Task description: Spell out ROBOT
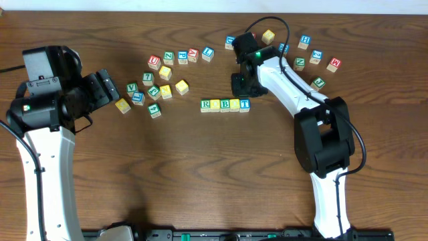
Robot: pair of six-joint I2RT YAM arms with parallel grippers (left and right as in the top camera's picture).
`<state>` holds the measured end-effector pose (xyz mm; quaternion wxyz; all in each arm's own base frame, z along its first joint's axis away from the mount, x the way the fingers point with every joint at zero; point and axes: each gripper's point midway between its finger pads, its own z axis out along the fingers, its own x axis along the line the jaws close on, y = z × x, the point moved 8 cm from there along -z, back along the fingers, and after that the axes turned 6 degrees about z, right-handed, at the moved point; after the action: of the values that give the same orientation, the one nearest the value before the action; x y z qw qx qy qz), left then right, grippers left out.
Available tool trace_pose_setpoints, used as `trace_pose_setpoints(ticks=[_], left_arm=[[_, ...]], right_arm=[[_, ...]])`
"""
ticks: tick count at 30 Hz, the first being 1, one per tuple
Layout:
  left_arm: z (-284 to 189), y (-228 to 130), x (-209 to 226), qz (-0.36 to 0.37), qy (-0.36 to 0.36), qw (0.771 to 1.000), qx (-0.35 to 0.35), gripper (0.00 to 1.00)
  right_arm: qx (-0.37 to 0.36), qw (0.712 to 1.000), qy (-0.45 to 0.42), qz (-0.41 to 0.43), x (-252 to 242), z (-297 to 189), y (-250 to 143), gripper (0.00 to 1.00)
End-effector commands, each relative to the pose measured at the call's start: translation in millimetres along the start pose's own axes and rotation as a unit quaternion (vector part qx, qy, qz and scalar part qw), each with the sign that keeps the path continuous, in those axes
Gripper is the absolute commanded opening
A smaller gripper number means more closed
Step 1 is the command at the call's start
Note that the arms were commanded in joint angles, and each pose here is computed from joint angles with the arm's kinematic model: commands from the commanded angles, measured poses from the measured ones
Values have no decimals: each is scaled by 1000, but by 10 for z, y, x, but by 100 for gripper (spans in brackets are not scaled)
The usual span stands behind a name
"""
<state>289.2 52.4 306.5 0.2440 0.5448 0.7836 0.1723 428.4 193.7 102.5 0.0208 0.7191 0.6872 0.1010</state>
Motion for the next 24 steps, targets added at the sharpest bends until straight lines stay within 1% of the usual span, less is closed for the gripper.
trace_pose_setpoints(ticks=[1,6,9,13,18,20,21,24], left_arm=[[6,14,18,-8,6,1000,0,91],[6,14,18,-8,6,1000,0,91],[6,14,18,-8,6,1000,0,90],[6,14,18,-8,6,1000,0,91],[6,14,18,-8,6,1000,0,90],[6,14,18,-8,6,1000,0,90],[6,14,18,-8,6,1000,0,91],[6,14,18,-8,6,1000,0,91]], right_arm=[[-41,999,15,-3,12,-355,122,11],[-56,998,23,-6,20,-759,58,11],[-35,999,14,-9,0,-886,-67,10],[23,999,-13,-20,6,-794,-302,4],[49,998,-24,-31,30,-586,-487,4],[58,998,-29,-25,14,-495,-552,3],[62,997,-32,-19,0,-461,-578,1],[69,997,-36,-11,-35,-376,-633,1]])
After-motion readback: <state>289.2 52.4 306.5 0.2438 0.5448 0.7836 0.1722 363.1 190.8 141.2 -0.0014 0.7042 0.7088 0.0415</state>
